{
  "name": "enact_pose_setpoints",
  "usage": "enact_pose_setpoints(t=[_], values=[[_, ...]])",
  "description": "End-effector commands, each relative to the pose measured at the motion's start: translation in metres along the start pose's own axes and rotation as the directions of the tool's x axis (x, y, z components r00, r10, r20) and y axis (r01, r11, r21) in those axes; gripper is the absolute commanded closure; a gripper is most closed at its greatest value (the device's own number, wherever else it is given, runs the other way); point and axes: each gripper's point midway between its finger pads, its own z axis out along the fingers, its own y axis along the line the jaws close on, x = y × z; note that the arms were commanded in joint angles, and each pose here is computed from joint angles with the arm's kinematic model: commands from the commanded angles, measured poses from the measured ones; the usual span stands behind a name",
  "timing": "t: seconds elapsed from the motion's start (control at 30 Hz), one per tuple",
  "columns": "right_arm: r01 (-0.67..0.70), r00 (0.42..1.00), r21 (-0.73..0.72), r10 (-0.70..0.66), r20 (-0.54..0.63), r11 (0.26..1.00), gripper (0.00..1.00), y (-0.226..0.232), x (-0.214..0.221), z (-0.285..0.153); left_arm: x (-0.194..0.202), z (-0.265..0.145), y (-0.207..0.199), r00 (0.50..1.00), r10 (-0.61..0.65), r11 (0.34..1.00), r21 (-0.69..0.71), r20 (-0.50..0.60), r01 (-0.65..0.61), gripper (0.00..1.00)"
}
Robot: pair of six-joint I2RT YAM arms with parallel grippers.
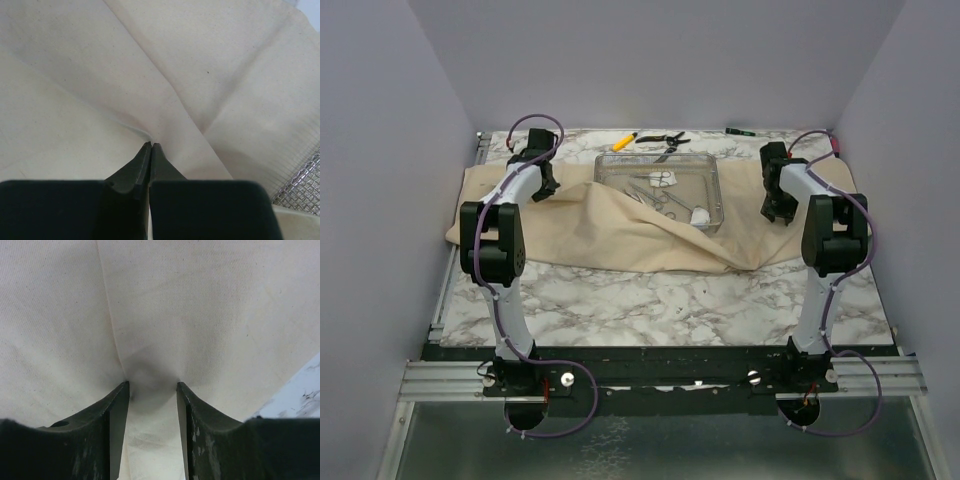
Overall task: Open and lay out the surgical kit
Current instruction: Open the surgical kit at the center of the board.
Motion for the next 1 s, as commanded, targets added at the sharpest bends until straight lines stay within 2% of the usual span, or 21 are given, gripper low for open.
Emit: enact_pose_setpoints(t=[0.0, 0.23, 0.3, 0.4, 0.67, 0.83, 0.97], values=[[0.006, 1.0, 0.062, -0.006, 0.009, 0.998, 0.57, -0.01, -0.001, 0.008, -0.006, -0.016, 0.005, 1.0, 0.0, 1.0, 0.021, 0.005, 0.0, 1.0], [-0.015, 0.999, 0.164, 0.007, 0.049, 0.986, 0.62, -0.044, -0.004, -0.011, -0.008, -0.033, 0.007, 1.0, -0.011, 0.999, 0.043, 0.007, 0.01, 1.0], [-0.021, 0.998, 0.163, 0.011, 0.064, 0.986, 0.64, -0.05, -0.002, -0.017, -0.009, -0.04, 0.007, 1.0, -0.008, 0.998, 0.057, 0.013, 0.008, 1.0], [-0.034, 0.998, 0.152, 0.024, 0.065, 0.988, 0.72, -0.056, 0.006, -0.02, -0.01, -0.046, 0.015, 1.0, 0.003, 0.999, 0.039, 0.025, -0.004, 1.0], [-0.053, 0.998, 0.168, 0.045, 0.053, 0.984, 0.75, -0.069, 0.018, -0.025, 0.001, -0.053, 0.02, 1.0, 0.014, 0.999, 0.052, 0.002, -0.015, 1.0], [-0.09, 0.996, 0.184, 0.088, 0.018, 0.979, 0.89, -0.087, 0.038, -0.027, 0.012, -0.063, 0.029, 1.0, -0.004, 0.999, 0.042, -0.023, 0.005, 1.0], [-0.16, 0.987, 0.194, 0.162, 0.008, 0.968, 0.92, -0.105, 0.063, -0.027, 0.033, -0.081, 0.053, 0.998, -0.04, 0.999, -0.01, -0.053, 0.04, 1.0]])
